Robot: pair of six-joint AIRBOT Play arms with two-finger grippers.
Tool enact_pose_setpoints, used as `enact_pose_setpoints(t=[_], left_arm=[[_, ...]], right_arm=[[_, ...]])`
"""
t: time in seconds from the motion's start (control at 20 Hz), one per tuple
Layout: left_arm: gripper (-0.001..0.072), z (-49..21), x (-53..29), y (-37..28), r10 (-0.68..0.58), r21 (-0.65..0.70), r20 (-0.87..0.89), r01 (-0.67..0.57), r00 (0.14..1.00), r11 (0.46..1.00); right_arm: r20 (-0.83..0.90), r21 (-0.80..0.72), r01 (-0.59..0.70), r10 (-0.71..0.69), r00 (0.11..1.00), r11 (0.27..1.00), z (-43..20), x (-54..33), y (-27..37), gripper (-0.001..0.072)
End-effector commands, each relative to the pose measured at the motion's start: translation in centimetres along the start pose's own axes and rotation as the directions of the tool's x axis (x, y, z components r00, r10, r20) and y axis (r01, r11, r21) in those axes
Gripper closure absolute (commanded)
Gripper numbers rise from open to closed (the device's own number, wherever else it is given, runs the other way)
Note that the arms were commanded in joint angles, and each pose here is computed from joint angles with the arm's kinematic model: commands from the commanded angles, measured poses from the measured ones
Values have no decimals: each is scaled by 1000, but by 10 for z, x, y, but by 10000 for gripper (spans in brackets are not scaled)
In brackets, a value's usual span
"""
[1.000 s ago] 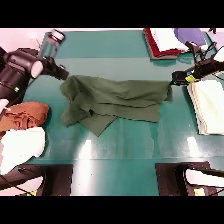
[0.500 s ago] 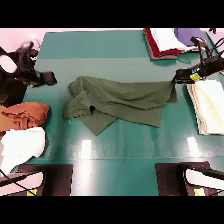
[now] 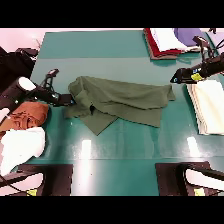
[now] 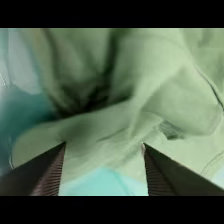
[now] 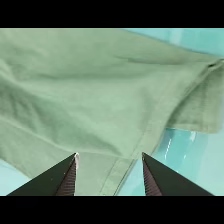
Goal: Fold the shirts.
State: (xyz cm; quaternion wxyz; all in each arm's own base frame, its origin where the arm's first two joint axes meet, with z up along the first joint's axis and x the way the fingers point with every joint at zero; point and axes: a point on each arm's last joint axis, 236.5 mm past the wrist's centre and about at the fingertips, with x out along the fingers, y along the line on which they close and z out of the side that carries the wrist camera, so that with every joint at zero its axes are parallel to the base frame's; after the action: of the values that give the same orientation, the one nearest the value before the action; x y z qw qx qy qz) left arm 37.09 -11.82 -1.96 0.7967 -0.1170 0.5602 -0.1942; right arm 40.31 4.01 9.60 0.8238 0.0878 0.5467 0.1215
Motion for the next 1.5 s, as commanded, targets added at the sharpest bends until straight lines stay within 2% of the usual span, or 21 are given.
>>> enact_pose_setpoints(t=[0.0, 0.05, 0.1, 0.25, 0.5, 0.55, 0.6, 0.65, 0.75, 0.85, 1.15, 1.2, 1.25, 1.3, 1.45], left_arm=[[219, -7, 13, -9, 3, 20, -3, -3, 1000, 1000], [415, -6, 10, -11, 1, 13, -9, -1, 1000, 1000], [680, -7, 6, -16, -11, 26, -26, 12, 1000, 1000], [682, -7, -17, -49, -104, 50, -90, 109, 990, 993], [680, -27, -39, -117, -166, 277, -130, 196, 978, 941], [611, -19, -42, -117, -156, 292, -98, 178, 983, 940], [222, 0, -44, -108, -124, 274, -29, 128, 992, 953], [41, 19, -47, -95, -85, 228, 45, 73, 995, 971], [45, 47, -47, -57, 33, 196, 148, -62, 988, 979], [45, 40, -28, -33, 100, 184, 91, -116, 991, 976], [47, -5, 38, -23, 32, 68, -161, -21, 987, 997], [181, -8, 37, -25, 24, 64, -175, -13, 984, 998], [500, -11, 33, -28, 19, 71, -195, -5, 981, 997], [674, -12, 26, -34, 9, 91, -216, 11, 976, 996], [682, 3, -7, -77, -102, 144, -188, 130, 977, 981]], right_arm=[[-10, -11, -7, 7, 1000, 1000, -2, 1, 5, 260], [-14, -11, -8, 8, 1000, 1000, -3, 1, 6, 260], [-17, -11, -9, 9, 1000, 1000, -4, 1, 6, 260], [-19, -11, -10, 9, 1000, 1000, -4, 1, 6, 260], [-20, -11, -9, 9, 1000, 1000, -5, 1, 6, 260], [-23, -11, -10, 10, 1000, 1000, -5, 1, 6, 260], [-24, -11, -10, 10, 1000, 1000, -6, 1, 6, 260], [-24, -11, -10, 10, 1000, 1000, -6, 1, 6, 260], [-32, -11, -11, 11, 999, 1000, -7, 1, 6, 260], [-30, -11, -11, 11, 999, 1000, -7, 1, 6, 260], [-32, -11, -11, 11, 999, 1000, -8, 1, 6, 260], [-32, -11, -11, 11, 999, 1000, -7, 1, 6, 260], [-31, -11, -11, 11, 999, 1000, -7, 1, 6, 260], [-30, -11, -11, 10, 999, 1000, -7, 1, 6, 260], [-29, -11, -10, 10, 1000, 1000, -7, 1, 6, 260]])
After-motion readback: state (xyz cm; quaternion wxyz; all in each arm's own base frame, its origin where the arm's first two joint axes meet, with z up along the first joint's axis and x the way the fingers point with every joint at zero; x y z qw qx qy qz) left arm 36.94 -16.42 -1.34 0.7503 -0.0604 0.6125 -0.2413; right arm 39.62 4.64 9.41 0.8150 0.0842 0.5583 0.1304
